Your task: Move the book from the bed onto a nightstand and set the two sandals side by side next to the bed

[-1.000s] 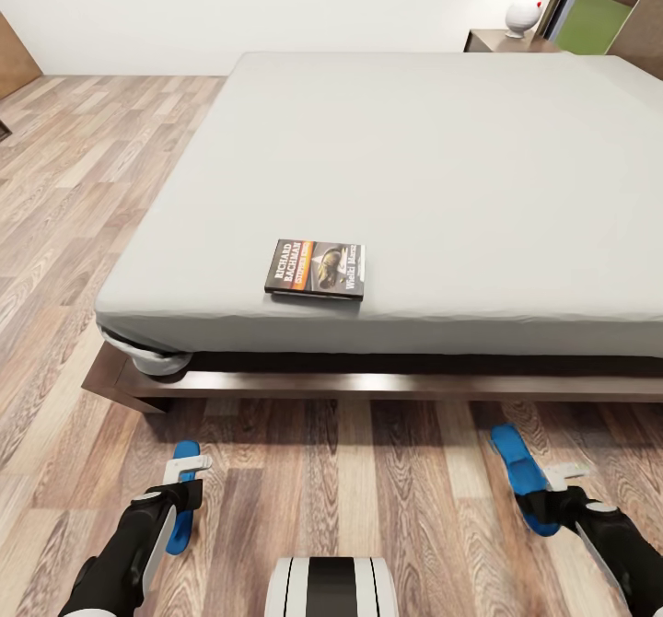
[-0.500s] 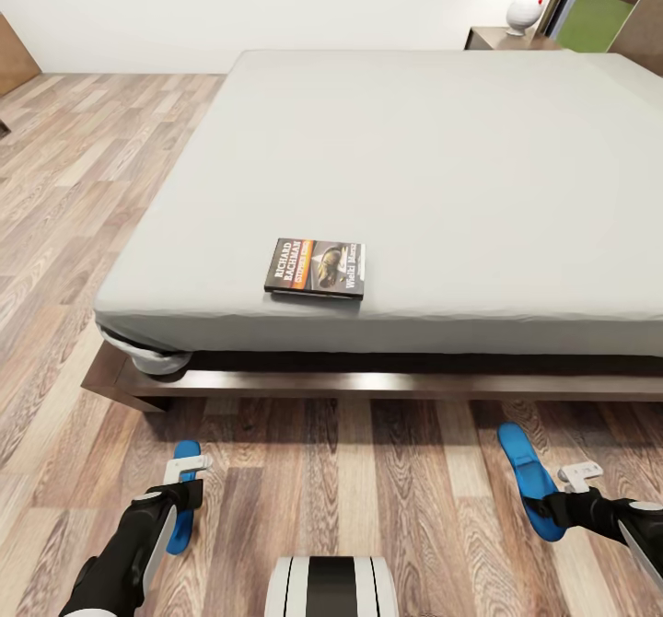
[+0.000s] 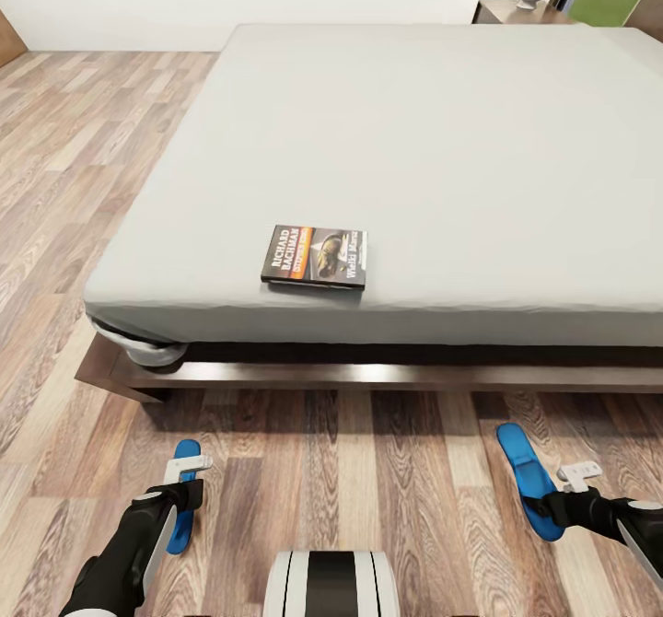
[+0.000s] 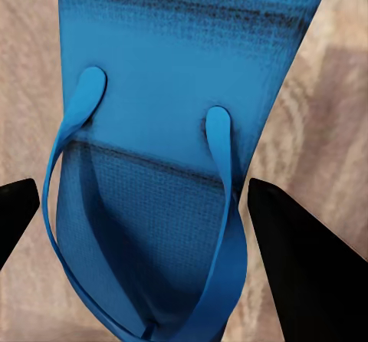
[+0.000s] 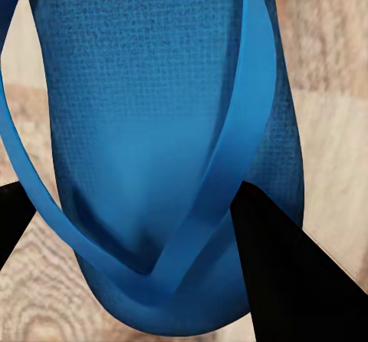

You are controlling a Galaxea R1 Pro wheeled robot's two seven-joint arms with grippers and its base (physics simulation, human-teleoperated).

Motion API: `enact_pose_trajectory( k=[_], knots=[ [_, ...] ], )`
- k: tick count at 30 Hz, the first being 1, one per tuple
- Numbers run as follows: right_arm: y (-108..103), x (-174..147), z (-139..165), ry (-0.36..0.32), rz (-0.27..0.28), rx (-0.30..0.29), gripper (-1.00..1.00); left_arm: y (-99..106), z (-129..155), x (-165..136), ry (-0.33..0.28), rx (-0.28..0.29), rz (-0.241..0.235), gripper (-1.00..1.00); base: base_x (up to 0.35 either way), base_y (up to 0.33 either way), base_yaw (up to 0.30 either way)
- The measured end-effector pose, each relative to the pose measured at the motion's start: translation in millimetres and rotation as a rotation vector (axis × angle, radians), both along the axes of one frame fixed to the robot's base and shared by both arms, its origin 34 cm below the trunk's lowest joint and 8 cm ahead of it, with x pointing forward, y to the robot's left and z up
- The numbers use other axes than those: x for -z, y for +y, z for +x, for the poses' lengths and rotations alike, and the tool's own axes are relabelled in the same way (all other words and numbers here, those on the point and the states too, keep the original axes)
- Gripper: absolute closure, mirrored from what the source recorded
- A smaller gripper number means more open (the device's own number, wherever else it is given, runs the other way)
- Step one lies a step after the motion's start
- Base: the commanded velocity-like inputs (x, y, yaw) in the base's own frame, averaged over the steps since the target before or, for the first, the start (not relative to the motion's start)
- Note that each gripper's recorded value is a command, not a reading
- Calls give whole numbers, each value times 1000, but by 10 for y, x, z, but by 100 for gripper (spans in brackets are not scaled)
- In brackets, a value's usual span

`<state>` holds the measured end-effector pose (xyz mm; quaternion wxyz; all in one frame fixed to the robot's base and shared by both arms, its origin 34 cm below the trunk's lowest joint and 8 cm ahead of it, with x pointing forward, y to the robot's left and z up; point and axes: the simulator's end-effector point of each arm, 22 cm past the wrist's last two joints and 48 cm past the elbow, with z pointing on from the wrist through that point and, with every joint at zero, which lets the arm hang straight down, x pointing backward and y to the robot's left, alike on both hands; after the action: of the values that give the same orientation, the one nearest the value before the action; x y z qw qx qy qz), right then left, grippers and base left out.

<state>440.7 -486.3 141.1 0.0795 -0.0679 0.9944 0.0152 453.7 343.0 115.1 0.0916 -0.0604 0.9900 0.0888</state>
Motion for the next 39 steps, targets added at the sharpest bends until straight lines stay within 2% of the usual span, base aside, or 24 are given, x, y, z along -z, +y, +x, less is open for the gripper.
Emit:
enact_pose_trajectory(
  k=[19,39],
  knots=[
    [10,262,-263,70,1,0,100,7,-279,265,70,-2,2,100,0,0,0],
    [21,265,-260,70,3,1,100,9,-269,262,67,-1,2,100,57,0,0]
  ],
)
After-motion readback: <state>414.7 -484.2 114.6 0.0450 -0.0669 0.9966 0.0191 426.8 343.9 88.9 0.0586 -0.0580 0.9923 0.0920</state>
